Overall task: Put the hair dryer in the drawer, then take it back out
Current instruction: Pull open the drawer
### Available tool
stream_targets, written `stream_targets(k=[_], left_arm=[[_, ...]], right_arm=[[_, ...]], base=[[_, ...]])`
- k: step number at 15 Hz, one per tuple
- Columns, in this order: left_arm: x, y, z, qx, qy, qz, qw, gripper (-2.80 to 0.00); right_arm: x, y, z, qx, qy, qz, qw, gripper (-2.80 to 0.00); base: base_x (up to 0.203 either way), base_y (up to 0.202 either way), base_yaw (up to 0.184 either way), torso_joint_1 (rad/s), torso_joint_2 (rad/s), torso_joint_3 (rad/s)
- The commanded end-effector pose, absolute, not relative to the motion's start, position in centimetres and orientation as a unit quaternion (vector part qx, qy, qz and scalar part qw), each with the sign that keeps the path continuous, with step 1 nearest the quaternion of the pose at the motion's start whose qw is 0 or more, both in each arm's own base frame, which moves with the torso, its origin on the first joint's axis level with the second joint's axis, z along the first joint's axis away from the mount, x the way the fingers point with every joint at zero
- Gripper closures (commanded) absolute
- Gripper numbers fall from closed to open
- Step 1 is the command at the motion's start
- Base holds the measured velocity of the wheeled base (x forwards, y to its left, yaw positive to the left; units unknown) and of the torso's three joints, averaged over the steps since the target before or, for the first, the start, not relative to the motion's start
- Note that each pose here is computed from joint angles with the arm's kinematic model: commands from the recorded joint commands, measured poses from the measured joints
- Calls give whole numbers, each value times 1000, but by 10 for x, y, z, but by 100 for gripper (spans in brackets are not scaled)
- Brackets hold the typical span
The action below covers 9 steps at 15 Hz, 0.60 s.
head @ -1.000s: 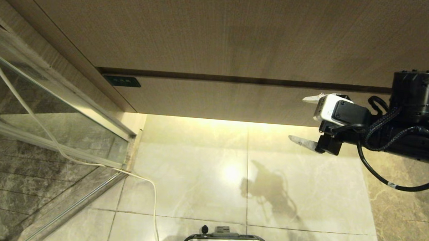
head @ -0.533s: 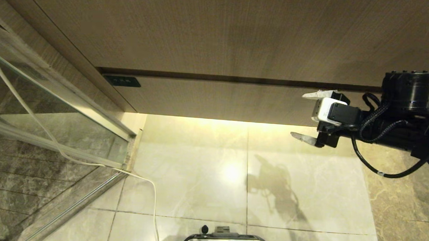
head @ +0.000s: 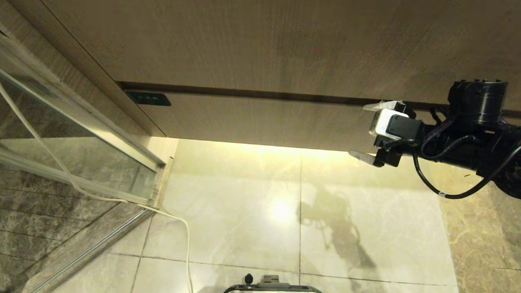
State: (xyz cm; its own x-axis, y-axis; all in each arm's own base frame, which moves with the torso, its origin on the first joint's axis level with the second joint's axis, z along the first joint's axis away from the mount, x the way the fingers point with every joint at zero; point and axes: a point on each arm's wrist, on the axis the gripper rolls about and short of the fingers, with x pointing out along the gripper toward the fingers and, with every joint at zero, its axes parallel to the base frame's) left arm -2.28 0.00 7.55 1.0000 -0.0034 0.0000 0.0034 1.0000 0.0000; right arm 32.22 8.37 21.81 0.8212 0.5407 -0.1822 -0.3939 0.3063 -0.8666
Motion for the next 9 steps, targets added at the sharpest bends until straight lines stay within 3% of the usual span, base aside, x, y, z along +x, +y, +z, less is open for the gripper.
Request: stream_targets(k=[1, 9], left_arm=[[-23, 0, 75, 0, 1, -2, 1000, 0], [-23, 0, 75, 0, 1, -2, 1000, 0]], right_arm=[[329, 84, 213, -515, -73, 288, 804, -280], [341, 81, 202, -515, -73, 278, 807, -280]], base=[[0, 0, 0, 0, 0, 0], [0, 0, 0, 0, 0, 0]])
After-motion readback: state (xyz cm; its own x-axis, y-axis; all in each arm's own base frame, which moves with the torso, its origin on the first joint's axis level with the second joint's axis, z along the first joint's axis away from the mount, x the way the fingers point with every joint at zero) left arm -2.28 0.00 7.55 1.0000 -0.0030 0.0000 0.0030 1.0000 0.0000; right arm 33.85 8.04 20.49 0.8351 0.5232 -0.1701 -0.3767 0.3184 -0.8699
